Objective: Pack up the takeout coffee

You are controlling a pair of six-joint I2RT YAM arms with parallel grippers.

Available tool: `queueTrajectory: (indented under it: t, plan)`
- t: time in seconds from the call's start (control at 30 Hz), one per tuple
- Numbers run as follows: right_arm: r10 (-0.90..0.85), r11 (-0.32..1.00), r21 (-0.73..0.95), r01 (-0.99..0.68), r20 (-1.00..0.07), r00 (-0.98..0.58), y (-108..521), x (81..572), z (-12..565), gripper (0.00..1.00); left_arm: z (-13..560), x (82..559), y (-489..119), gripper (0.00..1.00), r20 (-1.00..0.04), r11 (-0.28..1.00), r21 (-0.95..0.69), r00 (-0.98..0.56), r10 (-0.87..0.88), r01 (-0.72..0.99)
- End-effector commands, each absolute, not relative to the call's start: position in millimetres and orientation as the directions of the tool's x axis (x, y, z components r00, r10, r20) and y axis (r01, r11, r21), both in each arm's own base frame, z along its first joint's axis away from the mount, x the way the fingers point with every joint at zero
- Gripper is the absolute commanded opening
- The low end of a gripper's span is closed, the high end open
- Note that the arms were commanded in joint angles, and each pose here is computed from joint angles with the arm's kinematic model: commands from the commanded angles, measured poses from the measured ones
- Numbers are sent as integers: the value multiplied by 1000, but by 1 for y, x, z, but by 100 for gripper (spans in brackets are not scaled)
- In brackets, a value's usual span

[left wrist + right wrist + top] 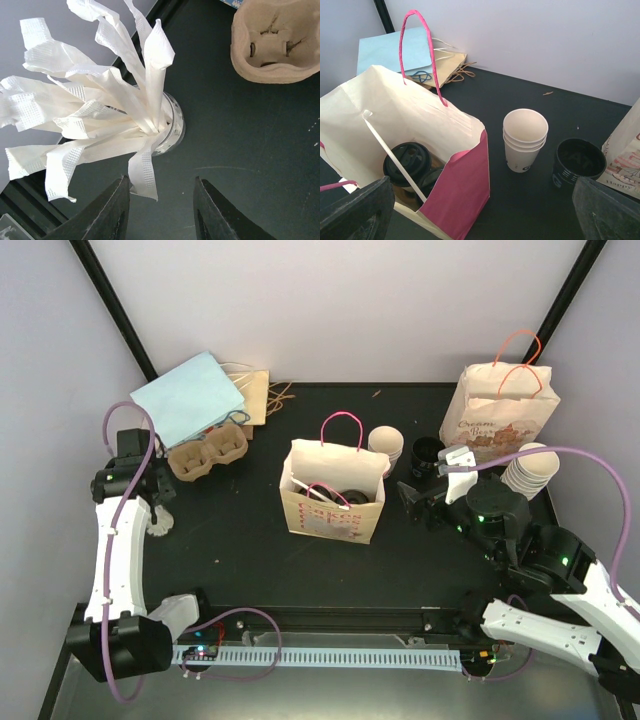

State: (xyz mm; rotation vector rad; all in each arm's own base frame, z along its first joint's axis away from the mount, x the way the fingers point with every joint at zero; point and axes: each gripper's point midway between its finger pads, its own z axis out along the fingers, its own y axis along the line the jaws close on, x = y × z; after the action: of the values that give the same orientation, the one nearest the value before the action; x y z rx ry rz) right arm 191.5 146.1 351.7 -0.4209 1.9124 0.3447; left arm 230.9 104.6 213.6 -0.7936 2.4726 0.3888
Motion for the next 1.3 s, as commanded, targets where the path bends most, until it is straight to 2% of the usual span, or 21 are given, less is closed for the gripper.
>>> queueTrajectory:
  t: [0.0, 0.13, 0.27, 0.33, 0.6, 0.8, 1.1, 1.27]
  plan:
    - [-110, 896, 54, -440, -935, -338, 144, 191, 353, 100, 220, 230, 112, 37, -581, 764, 114, -666, -468, -636]
    - [-110, 896, 55, -440, -934, -340, 145, 191, 353, 100, 222, 228, 115, 37, -589, 750, 123, -656, -472, -649]
    - [-110, 895, 55, -442, -934, -339, 145, 191, 354, 100, 222, 227, 116, 46, -594, 744, 127, -651, -473, -656]
    - [-110, 895, 56, -443, -934, -341, 145, 191, 353, 100, 223, 227, 117, 54, -596, 742, 126, -649, -473, -658]
    - [-109, 893, 61, -446, -932, -346, 147, 191, 352, 100, 221, 224, 120, 55, -602, 725, 139, -639, -479, -675]
    - [-109, 892, 63, -448, -931, -348, 148, 191, 352, 100, 217, 222, 118, 39, -600, 728, 131, -638, -482, -673]
    - [-102, 890, 73, -451, -931, -351, 148, 190, 353, 100, 231, 222, 118, 4, -608, 728, 123, -631, -481, -674]
    - [-98, 889, 77, -451, -931, -352, 147, 189, 354, 100, 241, 221, 117, 2, -612, 728, 117, -626, -483, -676]
